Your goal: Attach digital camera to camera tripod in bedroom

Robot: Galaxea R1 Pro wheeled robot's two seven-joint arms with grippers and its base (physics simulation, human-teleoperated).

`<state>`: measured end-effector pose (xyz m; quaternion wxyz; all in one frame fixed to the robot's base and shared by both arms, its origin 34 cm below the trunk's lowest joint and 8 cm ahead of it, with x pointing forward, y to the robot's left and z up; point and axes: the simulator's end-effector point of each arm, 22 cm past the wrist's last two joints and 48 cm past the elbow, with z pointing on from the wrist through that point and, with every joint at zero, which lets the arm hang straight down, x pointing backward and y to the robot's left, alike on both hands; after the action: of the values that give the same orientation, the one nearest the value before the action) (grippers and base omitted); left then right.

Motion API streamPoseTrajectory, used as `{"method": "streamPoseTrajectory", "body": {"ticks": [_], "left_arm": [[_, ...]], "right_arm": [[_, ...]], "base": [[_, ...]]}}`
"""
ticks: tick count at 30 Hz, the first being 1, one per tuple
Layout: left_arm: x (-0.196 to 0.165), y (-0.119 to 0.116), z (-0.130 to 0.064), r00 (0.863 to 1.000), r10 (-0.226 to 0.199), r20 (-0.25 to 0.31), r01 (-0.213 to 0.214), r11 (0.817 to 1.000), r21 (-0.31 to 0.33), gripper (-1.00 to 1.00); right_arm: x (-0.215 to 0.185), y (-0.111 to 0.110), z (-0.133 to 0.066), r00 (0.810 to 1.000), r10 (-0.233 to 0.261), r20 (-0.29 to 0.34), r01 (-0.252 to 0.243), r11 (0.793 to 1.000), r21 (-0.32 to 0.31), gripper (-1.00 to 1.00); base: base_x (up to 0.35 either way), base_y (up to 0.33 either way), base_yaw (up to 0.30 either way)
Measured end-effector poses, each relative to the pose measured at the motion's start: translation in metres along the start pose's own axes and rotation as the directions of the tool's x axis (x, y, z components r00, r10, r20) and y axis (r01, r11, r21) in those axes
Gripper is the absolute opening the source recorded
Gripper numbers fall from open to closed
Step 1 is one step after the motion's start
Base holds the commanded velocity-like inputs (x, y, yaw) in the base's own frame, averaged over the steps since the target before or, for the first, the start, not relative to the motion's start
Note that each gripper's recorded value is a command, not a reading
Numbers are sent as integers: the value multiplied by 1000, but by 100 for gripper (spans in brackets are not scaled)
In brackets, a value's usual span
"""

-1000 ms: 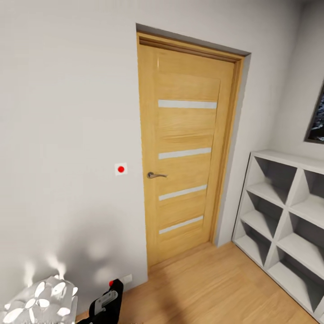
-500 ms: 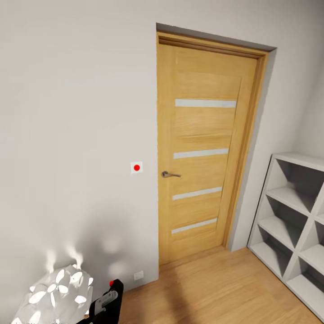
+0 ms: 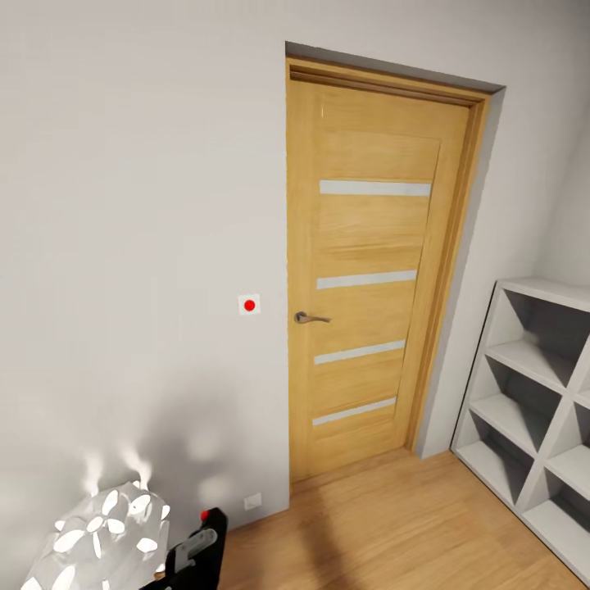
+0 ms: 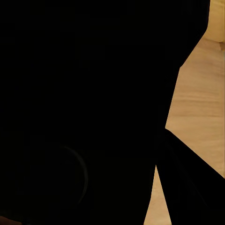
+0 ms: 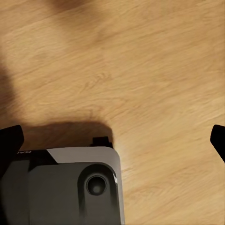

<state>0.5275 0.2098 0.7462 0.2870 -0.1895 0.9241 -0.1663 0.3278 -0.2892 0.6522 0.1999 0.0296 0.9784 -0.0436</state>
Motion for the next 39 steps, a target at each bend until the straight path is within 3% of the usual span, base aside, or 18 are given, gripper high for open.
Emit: {"method": "streamPoseTrajectory", "body": {"ticks": [5,9,10,14,23,27,39], "left_arm": [[4,-8,1,1000,6,-7,-6,1000,10,-100],[8,-11,2,999,39,-16,-39,999,16,-100],[10,-13,2,997,73,-24,-72,997,20,-100],[12,-14,2,995,93,-28,-92,995,24,-100],[21,-28,4,994,102,-40,-100,994,39,-100],[31,-43,6,993,104,-57,-101,993,57,-100],[35,-44,6,986,153,-69,-149,987,58,-100]], "right_arm": [[0,-2,0,1000,0,0,0,1000,2,100],[0,-1,0,1000,0,0,0,1000,2,100],[0,0,0,1000,0,1,0,1000,1,100],[0,1,0,1000,0,1,0,1000,0,100],[0,2,0,1000,-1,0,1,1000,-1,100],[0,3,0,1000,-1,-1,1,1000,-2,100],[0,4,0,1000,0,-2,0,1000,-4,100]], "base": [[0,0,0],[0,0,0],[0,0,0],[0,0,0],[-14,0,0],[-294,0,0],[-319,0,0]]}}
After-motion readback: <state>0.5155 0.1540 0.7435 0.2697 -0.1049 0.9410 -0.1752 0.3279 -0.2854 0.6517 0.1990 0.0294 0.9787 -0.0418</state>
